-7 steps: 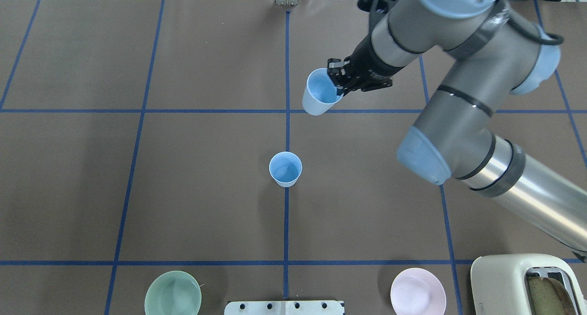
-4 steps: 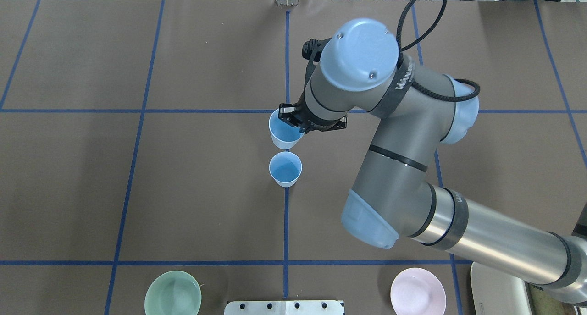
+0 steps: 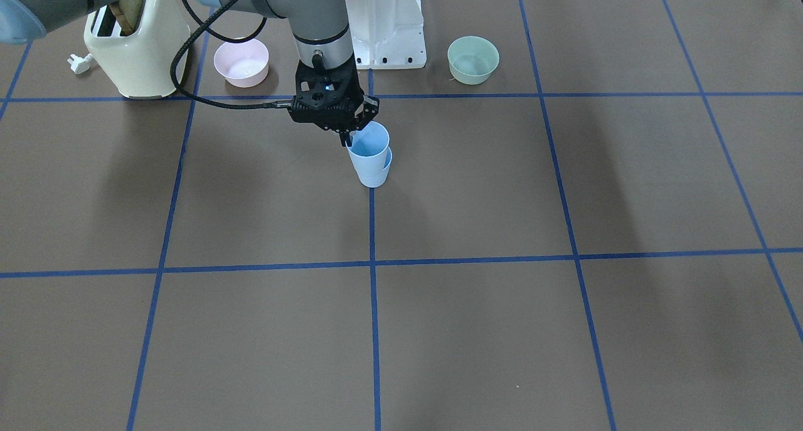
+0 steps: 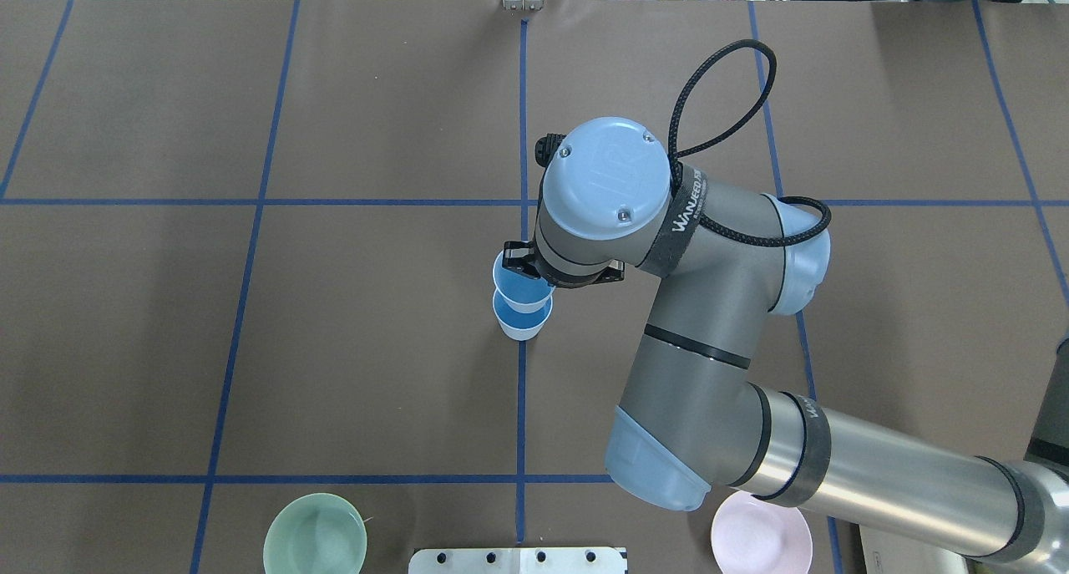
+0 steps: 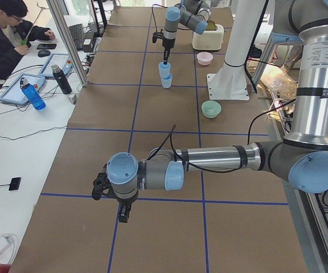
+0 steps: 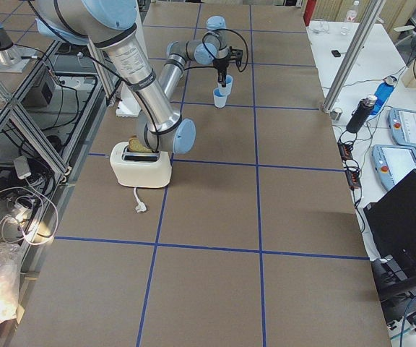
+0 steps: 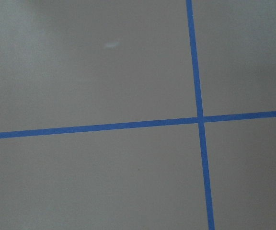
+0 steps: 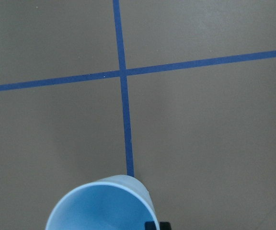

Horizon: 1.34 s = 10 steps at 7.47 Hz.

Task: Stack blue cups with both arms
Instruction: 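Lower the held cup into the centered cup and open the right gripper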

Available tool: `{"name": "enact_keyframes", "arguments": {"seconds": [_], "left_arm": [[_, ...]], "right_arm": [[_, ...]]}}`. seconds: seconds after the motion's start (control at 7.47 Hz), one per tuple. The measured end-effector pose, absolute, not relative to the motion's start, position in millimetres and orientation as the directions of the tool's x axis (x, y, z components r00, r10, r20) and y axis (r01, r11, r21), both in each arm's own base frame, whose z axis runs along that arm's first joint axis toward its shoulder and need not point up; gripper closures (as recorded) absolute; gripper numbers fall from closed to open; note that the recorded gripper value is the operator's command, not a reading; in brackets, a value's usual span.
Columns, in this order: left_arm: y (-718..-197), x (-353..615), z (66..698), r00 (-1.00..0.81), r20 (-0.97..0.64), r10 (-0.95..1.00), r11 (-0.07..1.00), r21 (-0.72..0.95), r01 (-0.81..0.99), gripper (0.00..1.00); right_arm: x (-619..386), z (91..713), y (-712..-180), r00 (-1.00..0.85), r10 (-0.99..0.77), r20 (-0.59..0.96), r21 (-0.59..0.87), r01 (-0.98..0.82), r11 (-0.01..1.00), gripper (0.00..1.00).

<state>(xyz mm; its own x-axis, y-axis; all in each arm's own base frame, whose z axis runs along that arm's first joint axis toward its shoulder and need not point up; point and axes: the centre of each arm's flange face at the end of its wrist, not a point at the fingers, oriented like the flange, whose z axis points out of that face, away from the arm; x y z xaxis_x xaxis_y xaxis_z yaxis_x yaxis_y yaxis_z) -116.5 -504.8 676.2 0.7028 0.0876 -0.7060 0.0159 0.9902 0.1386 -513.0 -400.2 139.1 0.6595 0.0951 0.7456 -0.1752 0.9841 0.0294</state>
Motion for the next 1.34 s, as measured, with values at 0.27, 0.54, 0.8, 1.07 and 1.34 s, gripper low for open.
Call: {"name": "enact_keyframes", "arguments": {"seconds": [0.27,0.54,0.8,1.07,1.34], "left_arm": [[-505.4,-115.5,675.8,0.703,-0.706,0.09,0.99,0.14,0.014,0.01],[-505.7,-114.4,676.1,0.703,-0.706,0.091,0.99,0.14,0.012,0.01],[-506.4,-111.4,676.4,0.702,-0.705,0.095,0.99,0.139,0.006,0.01],[-506.9,-109.1,676.4,0.702,-0.706,0.098,0.99,0.139,0.002,0.01],[-507.0,-108.7,676.3,0.702,-0.706,0.1,0.99,0.14,0.001,0.01]], "right_arm": [[-517.8,137.7,-393.6,0.663,0.088,0.743,0.031,-0.165,0.986,1.0],[-522.1,138.9,-389.3,0.666,0.082,0.741,0.033,-0.158,0.987,1.0],[-528.1,141.1,-384.1,0.671,0.073,0.738,0.037,-0.148,0.988,1.0],[-535.0,146.9,-380.5,0.681,0.064,0.73,0.039,-0.135,0.99,1.0],[-538.2,151.2,-378.0,0.685,0.059,0.727,0.039,-0.128,0.991,0.34]]}}
